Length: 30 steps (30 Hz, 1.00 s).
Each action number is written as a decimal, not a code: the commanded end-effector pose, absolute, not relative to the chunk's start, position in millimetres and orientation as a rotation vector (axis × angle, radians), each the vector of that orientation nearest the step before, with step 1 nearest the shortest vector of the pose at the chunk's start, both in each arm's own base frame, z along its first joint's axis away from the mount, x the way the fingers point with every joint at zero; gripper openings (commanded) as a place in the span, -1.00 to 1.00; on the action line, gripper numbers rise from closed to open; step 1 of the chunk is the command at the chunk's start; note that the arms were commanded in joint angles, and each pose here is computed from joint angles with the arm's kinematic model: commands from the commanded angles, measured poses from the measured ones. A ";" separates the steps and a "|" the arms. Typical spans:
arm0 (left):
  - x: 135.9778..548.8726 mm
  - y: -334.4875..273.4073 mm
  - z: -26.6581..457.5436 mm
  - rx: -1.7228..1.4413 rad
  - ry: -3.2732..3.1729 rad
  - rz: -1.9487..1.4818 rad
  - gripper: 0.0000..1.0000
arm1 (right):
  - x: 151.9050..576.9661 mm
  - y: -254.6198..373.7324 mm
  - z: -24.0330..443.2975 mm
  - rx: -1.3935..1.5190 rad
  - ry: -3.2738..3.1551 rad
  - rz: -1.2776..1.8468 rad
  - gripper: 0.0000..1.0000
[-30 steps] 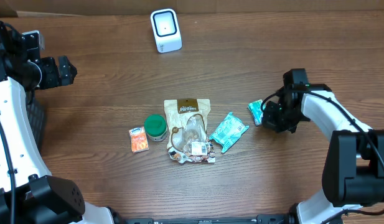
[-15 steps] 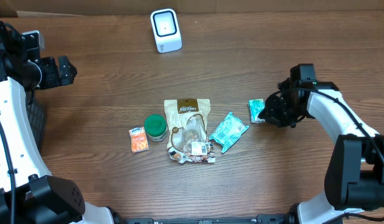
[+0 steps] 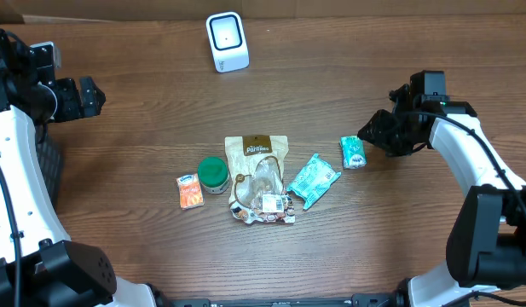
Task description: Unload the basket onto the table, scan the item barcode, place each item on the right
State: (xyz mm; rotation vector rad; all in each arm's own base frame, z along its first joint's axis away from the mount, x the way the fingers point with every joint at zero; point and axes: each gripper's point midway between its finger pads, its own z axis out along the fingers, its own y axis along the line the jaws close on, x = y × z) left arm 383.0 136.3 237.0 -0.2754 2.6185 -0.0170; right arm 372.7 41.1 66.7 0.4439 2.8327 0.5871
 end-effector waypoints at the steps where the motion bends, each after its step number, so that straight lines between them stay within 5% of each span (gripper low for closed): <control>1: 384.6 139.3 241.3 -0.295 2.602 -0.027 0.99 | 372.3 39.9 53.0 0.427 2.863 0.586 -0.23; 30: 384.6 139.3 241.3 -0.295 2.602 -0.027 0.99 | 329.0 40.2 -17.2 0.398 2.957 0.561 -0.38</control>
